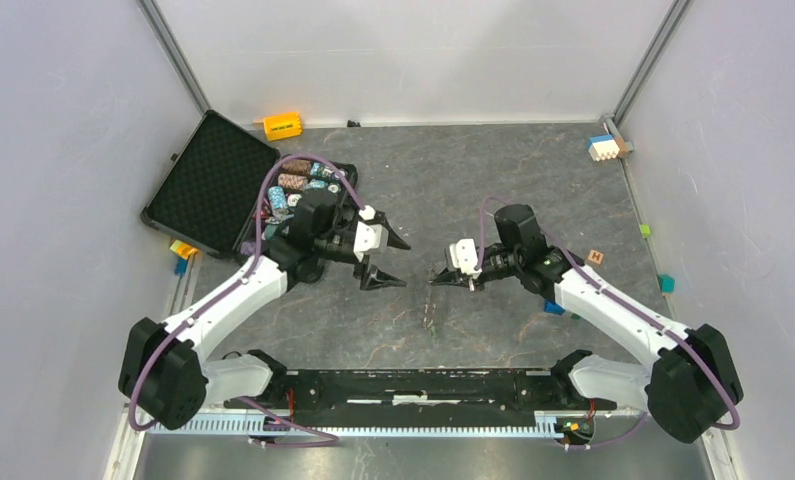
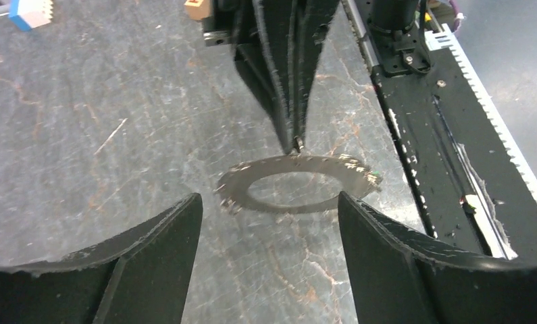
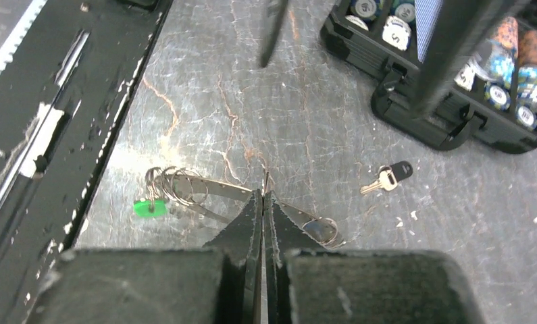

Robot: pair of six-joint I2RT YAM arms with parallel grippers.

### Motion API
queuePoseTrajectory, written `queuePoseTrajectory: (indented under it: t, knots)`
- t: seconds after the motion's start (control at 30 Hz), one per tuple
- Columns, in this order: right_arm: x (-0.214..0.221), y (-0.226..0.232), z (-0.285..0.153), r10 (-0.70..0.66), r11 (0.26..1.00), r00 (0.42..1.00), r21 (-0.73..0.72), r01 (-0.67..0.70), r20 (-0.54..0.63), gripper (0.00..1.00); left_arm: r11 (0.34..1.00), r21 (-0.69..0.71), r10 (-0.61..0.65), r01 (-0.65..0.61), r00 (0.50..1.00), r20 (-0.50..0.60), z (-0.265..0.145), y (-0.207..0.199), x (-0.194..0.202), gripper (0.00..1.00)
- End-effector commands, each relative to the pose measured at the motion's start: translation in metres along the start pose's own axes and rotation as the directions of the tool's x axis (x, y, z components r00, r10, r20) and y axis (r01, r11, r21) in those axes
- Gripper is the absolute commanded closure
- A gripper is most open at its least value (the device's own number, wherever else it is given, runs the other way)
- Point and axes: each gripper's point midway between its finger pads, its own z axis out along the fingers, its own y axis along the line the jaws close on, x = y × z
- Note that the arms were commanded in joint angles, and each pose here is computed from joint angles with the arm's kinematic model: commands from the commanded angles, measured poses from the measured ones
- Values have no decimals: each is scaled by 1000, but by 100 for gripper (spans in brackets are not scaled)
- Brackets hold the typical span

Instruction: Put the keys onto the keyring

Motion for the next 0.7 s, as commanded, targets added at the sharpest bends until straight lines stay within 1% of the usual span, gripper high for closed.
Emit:
queuePoseTrajectory:
  t: [0.0, 0.17, 0.33, 0.5, 0.67]
  knots:
    - [-25, 14, -13, -226, 967, 974, -114, 227, 23, 100, 994, 77, 84, -80, 995, -48, -15, -8, -12, 19]
    - [-24, 16, -20, -345, 931, 939, -126, 342, -7, 100, 993, 112, 51, -44, 997, -62, -11, -11, -2, 22]
    - [-19, 20, -27, -467, 876, 883, -149, 458, -33, 100, 989, 149, 34, -23, 997, -72, -6, -11, 10, 26]
    - [-23, 24, -30, -521, 843, 853, -165, 511, -19, 100, 989, 151, 8, 6, 996, -93, -3, -7, 21, 27]
    - [-28, 38, -32, -535, 823, 845, -209, 528, 28, 100, 990, 141, -6, 23, 993, -114, -2, -3, 25, 29]
